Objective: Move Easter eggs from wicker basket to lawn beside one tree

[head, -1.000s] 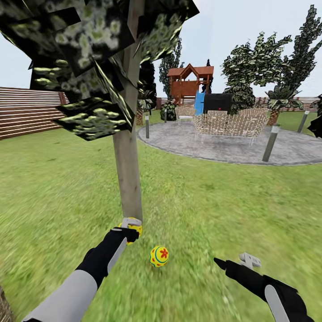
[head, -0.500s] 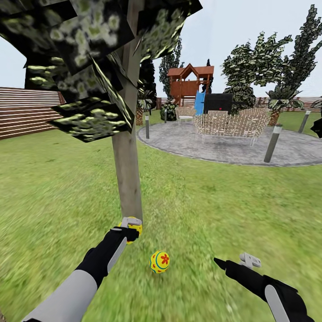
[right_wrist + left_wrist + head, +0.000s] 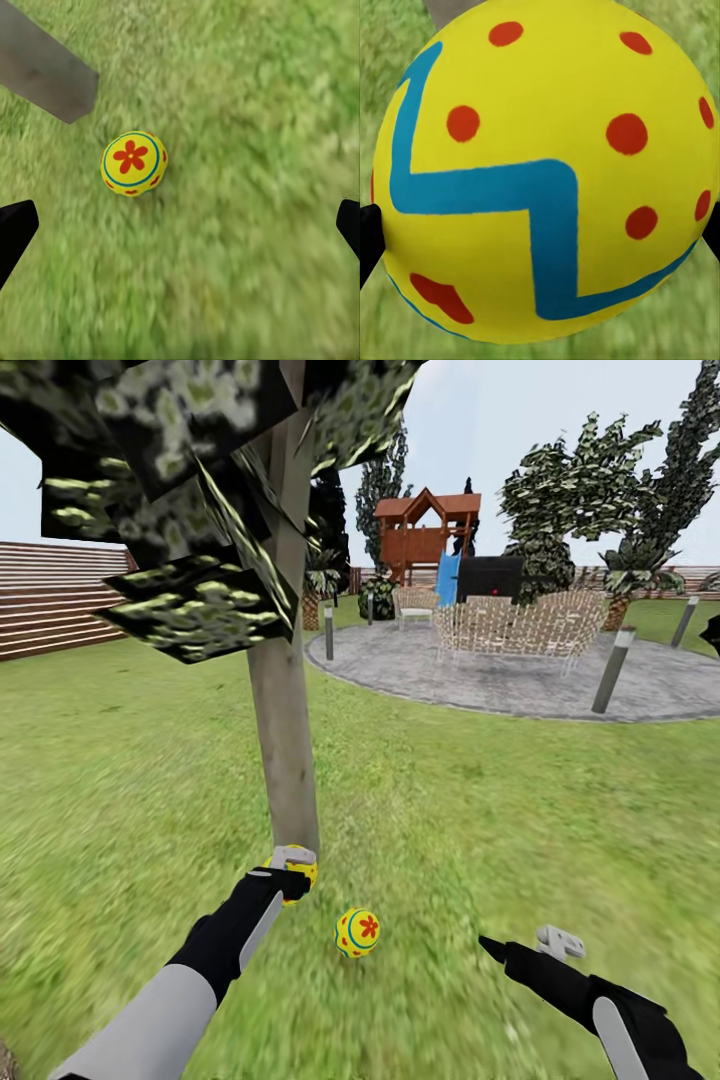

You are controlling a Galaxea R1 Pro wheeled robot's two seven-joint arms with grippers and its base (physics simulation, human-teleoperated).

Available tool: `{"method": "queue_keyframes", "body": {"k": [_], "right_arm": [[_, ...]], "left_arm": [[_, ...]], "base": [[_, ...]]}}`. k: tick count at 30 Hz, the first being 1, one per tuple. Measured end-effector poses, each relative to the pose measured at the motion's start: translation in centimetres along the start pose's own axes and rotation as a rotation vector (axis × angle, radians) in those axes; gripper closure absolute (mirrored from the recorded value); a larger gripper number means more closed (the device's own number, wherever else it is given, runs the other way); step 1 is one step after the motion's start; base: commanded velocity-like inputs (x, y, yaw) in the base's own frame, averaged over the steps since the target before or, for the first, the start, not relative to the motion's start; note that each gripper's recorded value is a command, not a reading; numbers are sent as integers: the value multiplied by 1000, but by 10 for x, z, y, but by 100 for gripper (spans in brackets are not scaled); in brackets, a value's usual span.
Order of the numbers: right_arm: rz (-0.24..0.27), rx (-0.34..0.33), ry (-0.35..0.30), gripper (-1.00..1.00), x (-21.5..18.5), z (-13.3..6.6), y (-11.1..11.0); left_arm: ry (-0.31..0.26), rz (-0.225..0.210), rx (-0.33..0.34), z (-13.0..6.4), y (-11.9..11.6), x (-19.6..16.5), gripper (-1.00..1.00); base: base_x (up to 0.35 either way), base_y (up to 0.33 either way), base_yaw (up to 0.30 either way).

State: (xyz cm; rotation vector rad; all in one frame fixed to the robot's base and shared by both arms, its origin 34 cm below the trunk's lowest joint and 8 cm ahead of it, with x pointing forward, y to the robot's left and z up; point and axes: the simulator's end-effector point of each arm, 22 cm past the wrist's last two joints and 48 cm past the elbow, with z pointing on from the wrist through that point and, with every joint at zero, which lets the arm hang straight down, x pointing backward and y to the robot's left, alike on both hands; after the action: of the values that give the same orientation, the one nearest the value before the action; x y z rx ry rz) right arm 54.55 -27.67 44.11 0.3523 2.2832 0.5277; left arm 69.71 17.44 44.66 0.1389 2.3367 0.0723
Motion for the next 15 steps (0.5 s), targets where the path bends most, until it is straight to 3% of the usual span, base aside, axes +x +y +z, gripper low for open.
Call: {"method": "queue_keyframes", "body": {"k": [15], "right_arm": [[16, 27, 50, -100, 20, 15, -16]], "left_arm": [[60, 2, 10, 24, -5, 31, 100]], "base": [[0, 0, 0]]}}
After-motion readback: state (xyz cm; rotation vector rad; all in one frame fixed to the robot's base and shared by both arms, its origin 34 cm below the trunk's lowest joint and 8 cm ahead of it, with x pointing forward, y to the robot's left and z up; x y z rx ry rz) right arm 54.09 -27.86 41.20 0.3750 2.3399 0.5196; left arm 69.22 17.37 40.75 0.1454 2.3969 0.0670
